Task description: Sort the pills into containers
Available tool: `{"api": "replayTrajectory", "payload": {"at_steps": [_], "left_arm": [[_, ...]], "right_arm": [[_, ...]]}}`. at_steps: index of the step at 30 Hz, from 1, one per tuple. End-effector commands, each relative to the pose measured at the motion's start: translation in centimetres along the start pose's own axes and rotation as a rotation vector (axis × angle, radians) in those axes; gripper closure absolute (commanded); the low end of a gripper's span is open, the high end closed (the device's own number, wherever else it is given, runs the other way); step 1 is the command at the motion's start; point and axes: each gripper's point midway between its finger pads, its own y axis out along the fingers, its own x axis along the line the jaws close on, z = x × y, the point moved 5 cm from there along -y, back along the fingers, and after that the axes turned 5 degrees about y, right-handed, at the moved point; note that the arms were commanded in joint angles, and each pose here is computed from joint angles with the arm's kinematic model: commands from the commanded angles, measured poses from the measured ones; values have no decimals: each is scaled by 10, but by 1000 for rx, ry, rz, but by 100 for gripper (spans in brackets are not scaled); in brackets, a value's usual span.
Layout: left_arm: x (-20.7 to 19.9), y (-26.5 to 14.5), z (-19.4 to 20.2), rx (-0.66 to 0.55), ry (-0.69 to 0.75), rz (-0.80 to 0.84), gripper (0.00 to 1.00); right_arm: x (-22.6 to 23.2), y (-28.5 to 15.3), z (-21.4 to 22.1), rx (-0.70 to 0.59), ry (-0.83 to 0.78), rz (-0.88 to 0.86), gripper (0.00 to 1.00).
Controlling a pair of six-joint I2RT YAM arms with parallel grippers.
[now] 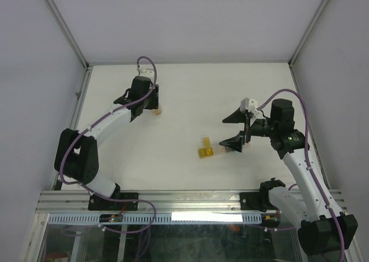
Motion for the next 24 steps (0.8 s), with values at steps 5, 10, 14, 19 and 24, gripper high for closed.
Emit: {"api": "replayTrajectory", "payload": {"at_steps": [5,10,14,19,24], "left_arm": [[20,28,-2,49,-57,-157,80],[14,26,-5,51,-55,-116,24],[4,5,-20,2,-63,-18,7],[-38,-55,-38,-163,-63,359,1],[-85,-118,-36,-432,-134,842,1]], "right_arm": [[-18,4,4,15,40,54,2],[-17,9,16,55,27,-13,1],[-10,13,21,74,-46,-130,0],[-1,10,35,95,-215,-218,0],[-6,7,73,198,-360,-271,1]]}}
